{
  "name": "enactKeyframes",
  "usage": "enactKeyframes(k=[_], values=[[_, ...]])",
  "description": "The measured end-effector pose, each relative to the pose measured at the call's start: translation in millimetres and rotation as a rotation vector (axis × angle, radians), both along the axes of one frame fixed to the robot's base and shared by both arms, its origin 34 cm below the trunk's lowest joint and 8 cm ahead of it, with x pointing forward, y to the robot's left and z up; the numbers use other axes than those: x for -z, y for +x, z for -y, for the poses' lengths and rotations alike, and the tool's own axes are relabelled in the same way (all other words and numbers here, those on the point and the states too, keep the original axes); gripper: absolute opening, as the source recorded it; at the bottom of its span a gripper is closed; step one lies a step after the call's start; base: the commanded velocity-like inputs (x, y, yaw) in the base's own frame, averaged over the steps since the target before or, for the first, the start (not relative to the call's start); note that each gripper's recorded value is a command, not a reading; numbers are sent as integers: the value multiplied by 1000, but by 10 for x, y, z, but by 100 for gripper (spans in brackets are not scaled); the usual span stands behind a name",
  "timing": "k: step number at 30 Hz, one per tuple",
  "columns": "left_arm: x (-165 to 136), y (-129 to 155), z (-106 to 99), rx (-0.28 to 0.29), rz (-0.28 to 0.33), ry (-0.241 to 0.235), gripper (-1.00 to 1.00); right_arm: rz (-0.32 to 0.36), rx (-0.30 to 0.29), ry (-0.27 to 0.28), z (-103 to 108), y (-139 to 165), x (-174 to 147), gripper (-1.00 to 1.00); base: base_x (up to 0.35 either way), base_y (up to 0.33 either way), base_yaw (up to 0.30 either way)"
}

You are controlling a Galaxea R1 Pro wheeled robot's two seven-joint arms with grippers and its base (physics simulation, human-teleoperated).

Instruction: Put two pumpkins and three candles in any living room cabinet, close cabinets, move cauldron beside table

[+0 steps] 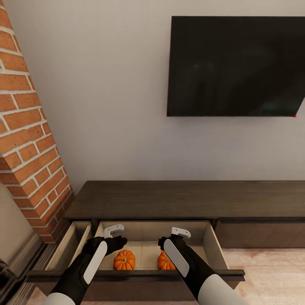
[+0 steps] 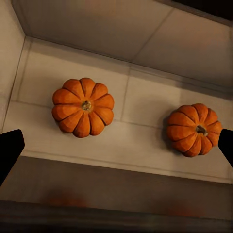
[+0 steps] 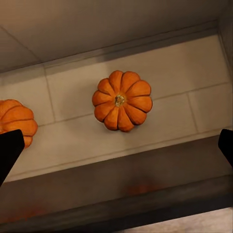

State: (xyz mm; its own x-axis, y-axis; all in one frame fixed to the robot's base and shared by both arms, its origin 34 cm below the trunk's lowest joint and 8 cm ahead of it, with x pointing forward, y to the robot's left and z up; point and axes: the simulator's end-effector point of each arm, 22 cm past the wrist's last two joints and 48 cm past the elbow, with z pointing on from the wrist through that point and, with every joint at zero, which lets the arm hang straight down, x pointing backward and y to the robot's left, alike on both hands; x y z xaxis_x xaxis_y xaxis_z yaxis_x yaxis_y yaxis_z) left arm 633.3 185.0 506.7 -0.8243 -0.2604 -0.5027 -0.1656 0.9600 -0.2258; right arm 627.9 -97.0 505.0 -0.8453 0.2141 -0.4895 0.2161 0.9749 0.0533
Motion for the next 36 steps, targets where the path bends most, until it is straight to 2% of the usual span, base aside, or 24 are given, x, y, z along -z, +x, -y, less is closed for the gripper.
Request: enactKeyframes(k=[25, 36], values=[[-512, 88, 0, 0, -1, 0, 100, -2, -1, 0, 0, 87, -512, 100, 0, 0, -1], [-749, 123, 1, 0, 1, -1, 100, 1, 2, 1, 4, 125, -749, 100, -95, 0, -105]])
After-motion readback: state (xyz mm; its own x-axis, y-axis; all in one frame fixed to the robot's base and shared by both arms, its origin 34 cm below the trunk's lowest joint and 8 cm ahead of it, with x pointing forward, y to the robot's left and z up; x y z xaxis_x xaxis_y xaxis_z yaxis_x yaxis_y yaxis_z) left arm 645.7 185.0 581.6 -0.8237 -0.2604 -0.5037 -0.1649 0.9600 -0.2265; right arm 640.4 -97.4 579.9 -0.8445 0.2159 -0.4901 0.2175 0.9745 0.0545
